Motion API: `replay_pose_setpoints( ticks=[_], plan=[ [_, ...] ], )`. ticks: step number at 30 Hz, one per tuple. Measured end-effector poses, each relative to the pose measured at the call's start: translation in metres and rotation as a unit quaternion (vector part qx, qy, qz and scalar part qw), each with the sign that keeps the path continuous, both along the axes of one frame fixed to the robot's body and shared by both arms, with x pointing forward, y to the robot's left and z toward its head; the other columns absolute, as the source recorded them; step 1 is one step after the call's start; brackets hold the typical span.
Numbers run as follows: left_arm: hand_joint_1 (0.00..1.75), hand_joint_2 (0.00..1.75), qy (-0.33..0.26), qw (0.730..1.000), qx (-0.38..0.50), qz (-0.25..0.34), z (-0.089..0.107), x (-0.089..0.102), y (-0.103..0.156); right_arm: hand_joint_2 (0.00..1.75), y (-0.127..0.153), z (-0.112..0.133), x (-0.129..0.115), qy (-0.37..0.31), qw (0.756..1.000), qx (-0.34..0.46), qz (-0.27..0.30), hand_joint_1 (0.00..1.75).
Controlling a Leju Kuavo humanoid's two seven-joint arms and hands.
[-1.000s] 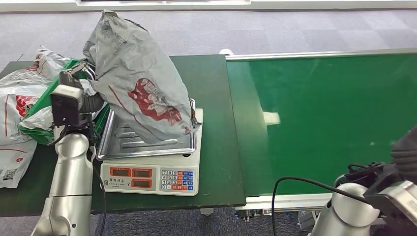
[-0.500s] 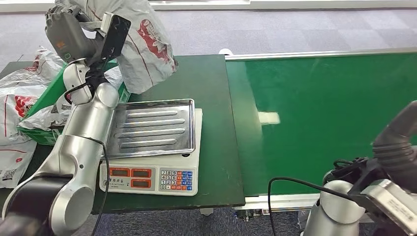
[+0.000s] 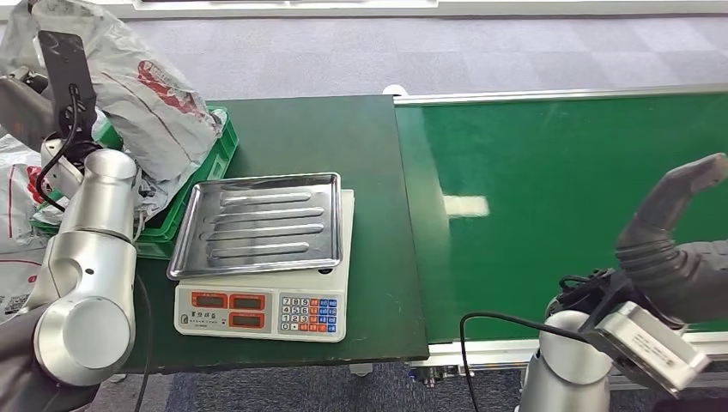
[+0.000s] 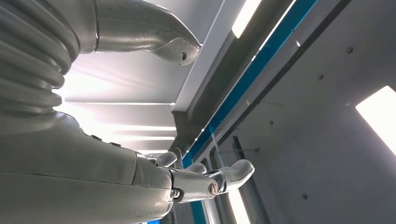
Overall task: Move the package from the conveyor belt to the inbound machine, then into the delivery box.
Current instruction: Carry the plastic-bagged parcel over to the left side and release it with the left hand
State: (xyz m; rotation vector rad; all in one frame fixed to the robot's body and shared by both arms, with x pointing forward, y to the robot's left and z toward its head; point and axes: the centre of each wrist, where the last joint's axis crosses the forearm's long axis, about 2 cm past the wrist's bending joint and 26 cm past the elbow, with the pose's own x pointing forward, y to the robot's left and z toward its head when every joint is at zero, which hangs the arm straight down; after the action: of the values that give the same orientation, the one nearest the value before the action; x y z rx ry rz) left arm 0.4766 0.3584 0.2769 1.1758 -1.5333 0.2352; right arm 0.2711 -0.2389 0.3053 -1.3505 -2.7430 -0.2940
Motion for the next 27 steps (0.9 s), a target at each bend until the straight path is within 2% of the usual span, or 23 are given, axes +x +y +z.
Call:
replay_pose_setpoints(
  ticks=[4, 8, 15, 16, 17, 19, 20, 21, 27],
  plan=[
    [1.75, 1.75, -0.014, 0.997, -0.065, 0.035, -0.024, -0.011, 0.025, 1.75, 0.002, -0.002, -0.001, 0.006, 1.000, 0.000, 0.003, 0.00],
    [1.75, 1.75, -0.010, 0.990, -0.122, 0.065, -0.047, -0.021, 0.037, 1.75, 0.002, -0.003, -0.001, 0.009, 1.000, 0.000, 0.004, 0.00],
    [1.75, 1.75, -0.018, 0.981, -0.171, 0.086, -0.065, -0.028, 0.043, 1.75, 0.003, -0.006, -0.001, 0.013, 1.000, -0.002, 0.006, 0.00],
    [1.59, 1.75, -0.023, 0.980, -0.178, 0.088, -0.069, -0.030, 0.043, 1.75, 0.004, -0.007, -0.001, 0.013, 1.000, -0.003, 0.006, 0.00],
    [1.16, 1.75, -0.029, 0.978, -0.185, 0.091, -0.074, -0.032, 0.044, 1.75, 0.004, -0.007, -0.001, 0.014, 1.000, -0.004, 0.006, 0.00],
    [0.29, 0.87, -0.033, 0.975, -0.196, 0.097, -0.085, -0.037, 0.045, 1.75, 0.005, -0.008, -0.001, 0.016, 1.000, -0.005, 0.008, 0.00],
    [0.00, 0.44, -0.031, 0.974, -0.203, 0.100, -0.090, -0.039, 0.045, 1.75, 0.005, -0.009, -0.001, 0.017, 1.000, -0.006, 0.008, 0.00],
    [0.00, 0.00, -0.026, 0.972, -0.210, 0.103, -0.095, -0.041, 0.045, 1.75, 0.005, -0.010, -0.001, 0.018, 1.000, -0.006, 0.009, 0.00],
    [0.00, 0.00, 0.042, 0.970, -0.226, 0.084, -0.113, -0.045, 0.038, 1.75, 0.008, -0.010, -0.001, 0.026, 1.000, -0.013, 0.008, 0.00]
  ],
)
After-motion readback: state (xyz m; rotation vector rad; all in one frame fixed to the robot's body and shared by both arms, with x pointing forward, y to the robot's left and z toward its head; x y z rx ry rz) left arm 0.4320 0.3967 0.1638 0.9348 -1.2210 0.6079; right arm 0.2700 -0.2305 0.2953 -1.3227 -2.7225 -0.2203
